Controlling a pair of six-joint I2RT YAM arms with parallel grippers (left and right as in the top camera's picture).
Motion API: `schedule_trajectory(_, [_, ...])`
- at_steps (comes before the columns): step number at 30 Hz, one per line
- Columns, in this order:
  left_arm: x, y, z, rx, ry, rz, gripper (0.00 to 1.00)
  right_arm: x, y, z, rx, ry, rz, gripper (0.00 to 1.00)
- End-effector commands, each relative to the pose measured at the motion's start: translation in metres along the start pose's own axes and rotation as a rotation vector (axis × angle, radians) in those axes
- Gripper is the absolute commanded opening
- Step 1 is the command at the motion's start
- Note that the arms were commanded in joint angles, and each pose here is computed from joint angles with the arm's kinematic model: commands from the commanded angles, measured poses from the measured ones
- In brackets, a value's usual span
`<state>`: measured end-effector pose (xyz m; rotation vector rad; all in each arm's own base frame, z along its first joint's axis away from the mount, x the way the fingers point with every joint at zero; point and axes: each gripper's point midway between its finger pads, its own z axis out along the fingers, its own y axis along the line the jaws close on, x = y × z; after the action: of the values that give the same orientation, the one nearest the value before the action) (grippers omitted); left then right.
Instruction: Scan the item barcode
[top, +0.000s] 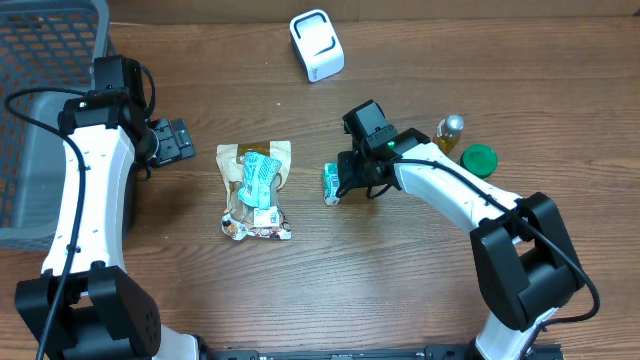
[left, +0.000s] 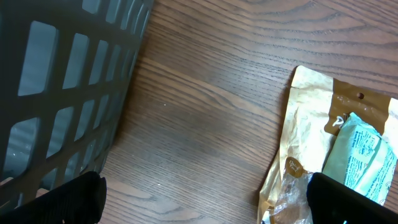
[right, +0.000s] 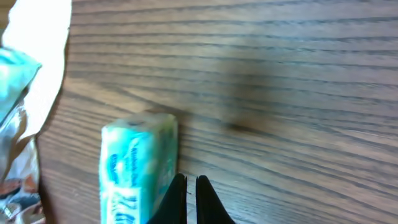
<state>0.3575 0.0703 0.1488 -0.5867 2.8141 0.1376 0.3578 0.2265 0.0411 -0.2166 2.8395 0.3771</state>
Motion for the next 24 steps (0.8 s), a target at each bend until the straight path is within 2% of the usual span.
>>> schedule_trajectory(1, [-0.007, 0.002, -0.01, -0.004, -0.037, 0.006, 1.0, -0.014, 0.015, -0.017, -0.056, -0.045, -0.046, 0.04])
schedule_trajectory(10, [-0.007, 0.002, -0.01, -0.004, -0.037, 0.006, 1.0, -0.012, 0.025, -0.018, -0.11, -0.035, -0.106, 0.04])
schedule_trajectory(14, [-0.007, 0.002, -0.01, -0.004, -0.037, 0.006, 1.0, -0.008, 0.038, -0.019, -0.176, -0.026, -0.203, 0.04])
schedule_trajectory(24, [-0.007, 0.002, -0.01, -0.004, -0.037, 0.006, 0.99, -0.003, 0.05, -0.018, -0.18, -0.032, -0.273, 0.04])
